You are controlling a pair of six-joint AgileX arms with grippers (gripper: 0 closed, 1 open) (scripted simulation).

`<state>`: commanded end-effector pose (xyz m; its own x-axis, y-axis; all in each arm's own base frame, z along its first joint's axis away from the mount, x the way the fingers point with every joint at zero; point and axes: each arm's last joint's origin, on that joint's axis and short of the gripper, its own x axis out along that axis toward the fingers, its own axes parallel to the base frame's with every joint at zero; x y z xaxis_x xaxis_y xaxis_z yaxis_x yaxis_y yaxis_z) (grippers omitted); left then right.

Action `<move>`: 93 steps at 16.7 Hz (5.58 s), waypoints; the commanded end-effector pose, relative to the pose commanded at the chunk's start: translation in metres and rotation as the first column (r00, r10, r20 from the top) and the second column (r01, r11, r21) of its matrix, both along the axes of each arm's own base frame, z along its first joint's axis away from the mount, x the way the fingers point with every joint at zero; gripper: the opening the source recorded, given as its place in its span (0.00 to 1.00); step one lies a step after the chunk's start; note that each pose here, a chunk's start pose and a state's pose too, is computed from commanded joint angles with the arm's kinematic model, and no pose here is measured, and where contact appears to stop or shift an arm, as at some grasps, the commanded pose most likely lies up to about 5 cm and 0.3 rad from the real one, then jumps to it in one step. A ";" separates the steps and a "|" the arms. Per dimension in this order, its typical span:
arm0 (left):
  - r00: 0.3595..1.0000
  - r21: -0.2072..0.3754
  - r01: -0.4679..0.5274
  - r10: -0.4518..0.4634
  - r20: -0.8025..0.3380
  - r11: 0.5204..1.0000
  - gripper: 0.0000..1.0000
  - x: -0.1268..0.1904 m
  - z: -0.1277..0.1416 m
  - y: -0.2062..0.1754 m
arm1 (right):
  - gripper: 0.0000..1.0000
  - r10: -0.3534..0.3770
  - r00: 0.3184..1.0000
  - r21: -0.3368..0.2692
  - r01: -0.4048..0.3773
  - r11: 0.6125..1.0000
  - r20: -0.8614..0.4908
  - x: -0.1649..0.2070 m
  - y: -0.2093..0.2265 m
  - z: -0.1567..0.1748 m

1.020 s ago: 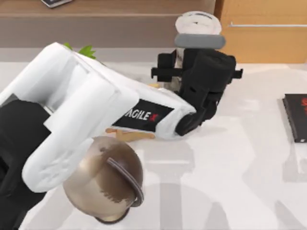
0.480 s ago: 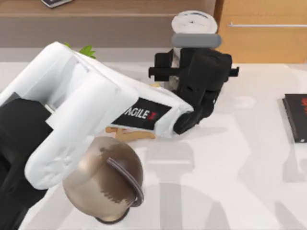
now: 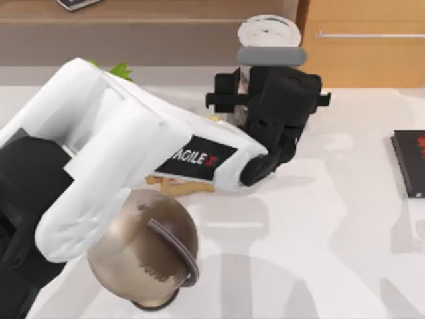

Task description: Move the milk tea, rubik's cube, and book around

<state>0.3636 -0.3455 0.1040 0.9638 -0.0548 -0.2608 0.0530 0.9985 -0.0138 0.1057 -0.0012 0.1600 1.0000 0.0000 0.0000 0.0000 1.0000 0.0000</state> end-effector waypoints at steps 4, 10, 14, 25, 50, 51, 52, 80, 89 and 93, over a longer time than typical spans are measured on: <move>1.000 0.000 0.000 0.000 0.000 1.000 1.00 0.000 0.000 0.000 | 1.00 0.000 1.000 0.000 0.000 1.000 0.000 0.000 0.000 0.000; 1.000 0.000 0.000 0.000 0.000 1.000 1.00 0.000 0.000 0.000 | 1.00 0.000 1.000 0.000 0.000 1.000 0.000 0.000 0.000 0.000; 1.000 -0.001 0.003 -0.003 0.002 1.000 1.00 -0.010 0.001 -0.001 | 1.00 0.000 1.000 0.000 0.000 1.000 0.000 0.000 0.000 0.000; 0.999 -0.011 -0.026 0.026 0.021 1.000 1.00 -0.019 0.022 0.004 | 1.00 0.000 1.000 0.000 0.000 1.000 0.000 0.000 0.000 0.000; 0.997 0.261 0.038 -0.019 -0.076 0.965 1.00 0.036 0.178 0.121 | 1.00 0.000 1.000 0.000 0.000 1.000 0.000 0.000 0.000 0.000; 0.991 0.310 0.045 -0.005 -0.131 0.950 1.00 0.045 0.187 0.149 | 1.00 0.000 1.000 0.000 0.000 1.000 0.000 0.000 0.000 0.000; 0.980 0.351 0.058 0.013 -0.197 0.935 1.00 0.052 0.193 0.178 | 1.00 0.000 1.000 0.000 0.000 1.000 0.000 0.000 0.000 0.000; 0.263 0.055 0.201 0.001 -0.965 0.978 1.00 0.034 0.047 0.366 | 1.00 0.000 1.000 0.000 0.000 1.000 0.000 0.000 0.000 0.000; 0.267 0.055 0.202 -0.001 -0.964 0.978 0.70 0.036 0.040 0.361 | 1.00 0.000 1.000 0.000 0.000 1.000 0.000 0.000 0.000 0.000; 0.267 0.055 0.202 -0.001 -0.964 0.978 0.40 0.036 0.040 0.361 | 1.00 0.000 1.000 0.000 0.000 1.000 0.000 0.000 0.000 0.000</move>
<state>0.3994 0.0155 0.1441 0.0001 -0.0001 -1.0000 0.2027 0.9792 -0.0001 0.1057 -0.0012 0.1600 1.0000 0.0000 0.0000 0.0000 1.0000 0.0000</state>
